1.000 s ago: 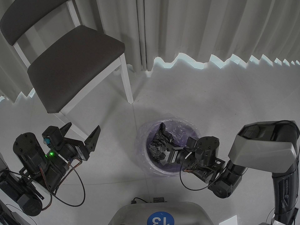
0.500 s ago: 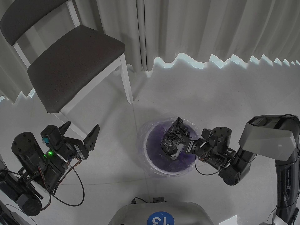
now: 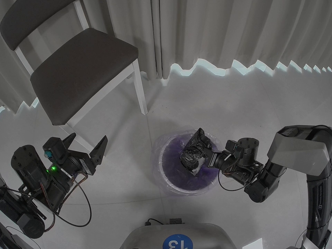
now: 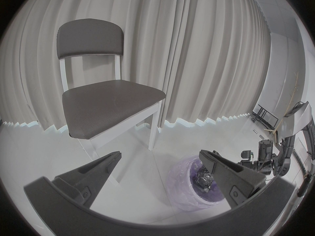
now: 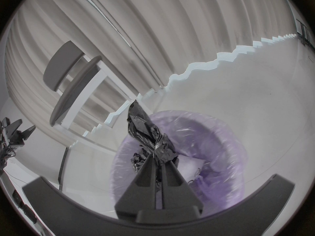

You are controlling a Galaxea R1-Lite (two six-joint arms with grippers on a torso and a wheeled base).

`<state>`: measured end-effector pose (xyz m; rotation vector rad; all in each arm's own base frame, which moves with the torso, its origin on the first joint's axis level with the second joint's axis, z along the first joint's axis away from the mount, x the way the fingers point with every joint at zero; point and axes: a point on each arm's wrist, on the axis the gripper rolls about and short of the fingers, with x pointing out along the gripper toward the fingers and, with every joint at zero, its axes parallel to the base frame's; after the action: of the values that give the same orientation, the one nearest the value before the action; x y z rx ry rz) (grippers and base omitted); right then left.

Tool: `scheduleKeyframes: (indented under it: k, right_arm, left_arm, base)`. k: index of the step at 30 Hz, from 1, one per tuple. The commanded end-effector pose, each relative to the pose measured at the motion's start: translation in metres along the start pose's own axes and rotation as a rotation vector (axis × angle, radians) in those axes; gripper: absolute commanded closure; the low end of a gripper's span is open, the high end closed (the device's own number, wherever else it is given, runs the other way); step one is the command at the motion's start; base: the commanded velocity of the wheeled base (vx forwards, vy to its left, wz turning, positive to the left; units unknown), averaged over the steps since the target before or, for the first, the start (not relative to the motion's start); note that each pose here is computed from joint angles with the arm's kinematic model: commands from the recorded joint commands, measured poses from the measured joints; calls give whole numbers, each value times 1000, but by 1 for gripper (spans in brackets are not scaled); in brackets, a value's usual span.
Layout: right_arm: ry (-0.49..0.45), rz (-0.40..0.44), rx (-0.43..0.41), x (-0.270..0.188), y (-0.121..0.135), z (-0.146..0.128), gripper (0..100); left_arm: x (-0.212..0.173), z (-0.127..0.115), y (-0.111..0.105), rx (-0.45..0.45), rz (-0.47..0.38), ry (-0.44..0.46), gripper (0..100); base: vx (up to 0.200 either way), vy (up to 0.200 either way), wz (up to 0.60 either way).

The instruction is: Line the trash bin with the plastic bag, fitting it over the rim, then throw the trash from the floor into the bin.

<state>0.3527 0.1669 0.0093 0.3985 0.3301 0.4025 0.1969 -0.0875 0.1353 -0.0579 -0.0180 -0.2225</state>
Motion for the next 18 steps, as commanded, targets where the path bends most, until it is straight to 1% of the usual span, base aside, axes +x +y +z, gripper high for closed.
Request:
scheduleKeyframes:
  k: [1, 4, 6, 8, 12, 15, 18]
  right_arm:
    - [8, 65, -13, -12, 28, -3, 100]
    - [0, 103, -14, -20, 54, -10, 100]
    - [4, 132, 5, -24, 73, -20, 100]
    - [1, 149, 9, -27, 84, -24, 100]
    - [-4, 155, 9, -30, 87, -22, 100]
    - [-10, 143, 13, -28, 82, -20, 100]
    - [-12, 120, 18, -21, 70, -18, 100]
  left_arm:
    - [0, 1, 0, 0, 1, -4, 0]
    - [0, 3, 2, -2, 8, -14, 0]
    - [0, 4, 4, -1, 15, -20, 0]
    - [0, 5, 5, 6, 17, -22, 0]
    - [-1, 5, 5, 8, 17, -22, 0]
    - [-1, 4, 4, 8, 16, -18, 0]
    - [-1, 4, 4, 8, 17, -20, 0]
  base:
    - [0, 0, 0]
    - [0, 0, 0]
    - [0, 0, 0]
    - [0, 0, 0]
    - [0, 0, 0]
    - [0, 0, 0]
    - [0, 0, 0]
